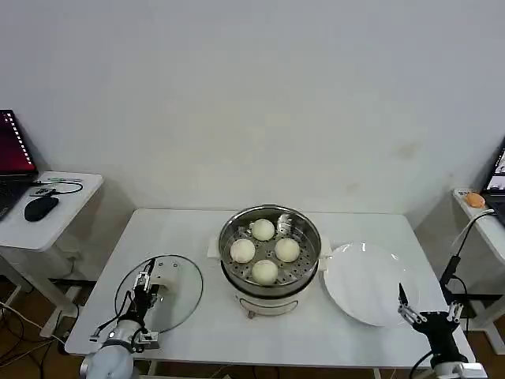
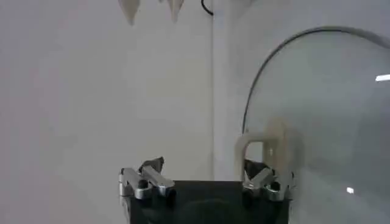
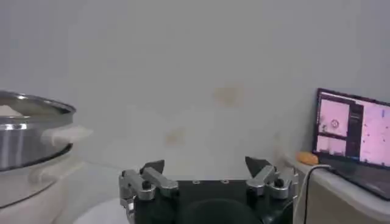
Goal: Take steamed baozi put them in steamer then cover it.
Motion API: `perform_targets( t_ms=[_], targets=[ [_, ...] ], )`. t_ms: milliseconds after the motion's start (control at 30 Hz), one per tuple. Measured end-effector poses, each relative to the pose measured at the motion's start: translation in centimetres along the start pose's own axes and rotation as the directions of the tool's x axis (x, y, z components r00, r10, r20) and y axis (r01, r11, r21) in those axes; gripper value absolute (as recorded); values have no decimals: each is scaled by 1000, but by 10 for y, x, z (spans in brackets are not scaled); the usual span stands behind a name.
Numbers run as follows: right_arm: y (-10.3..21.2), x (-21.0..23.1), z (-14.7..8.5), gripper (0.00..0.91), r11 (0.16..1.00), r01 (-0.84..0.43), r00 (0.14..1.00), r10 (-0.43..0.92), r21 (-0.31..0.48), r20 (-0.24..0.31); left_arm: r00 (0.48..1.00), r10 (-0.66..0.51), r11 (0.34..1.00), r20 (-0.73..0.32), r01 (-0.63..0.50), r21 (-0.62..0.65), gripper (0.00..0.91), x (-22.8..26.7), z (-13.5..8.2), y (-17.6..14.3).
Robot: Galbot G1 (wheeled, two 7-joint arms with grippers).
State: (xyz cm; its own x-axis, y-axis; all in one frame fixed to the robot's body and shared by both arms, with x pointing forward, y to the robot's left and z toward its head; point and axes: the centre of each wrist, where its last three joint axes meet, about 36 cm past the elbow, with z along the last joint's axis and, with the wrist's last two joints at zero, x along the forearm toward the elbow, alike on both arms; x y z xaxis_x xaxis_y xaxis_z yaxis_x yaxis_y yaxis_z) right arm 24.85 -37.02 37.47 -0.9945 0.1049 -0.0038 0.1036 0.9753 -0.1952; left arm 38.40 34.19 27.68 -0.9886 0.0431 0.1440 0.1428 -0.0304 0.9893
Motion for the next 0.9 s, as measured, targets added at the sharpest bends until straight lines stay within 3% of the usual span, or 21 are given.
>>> perform_targets(
  t_ms=[600,900],
  targets=[
    [15,-1,-11,907,999,31,999,-31,-11,30,996,-89,996,-23,89,-19,0,7,-2,5],
    [19,-5,-19,907,998,57,997,-56,-3,49,979,-195,981,-63,194,-23,0,23,-1,35]
  ],
)
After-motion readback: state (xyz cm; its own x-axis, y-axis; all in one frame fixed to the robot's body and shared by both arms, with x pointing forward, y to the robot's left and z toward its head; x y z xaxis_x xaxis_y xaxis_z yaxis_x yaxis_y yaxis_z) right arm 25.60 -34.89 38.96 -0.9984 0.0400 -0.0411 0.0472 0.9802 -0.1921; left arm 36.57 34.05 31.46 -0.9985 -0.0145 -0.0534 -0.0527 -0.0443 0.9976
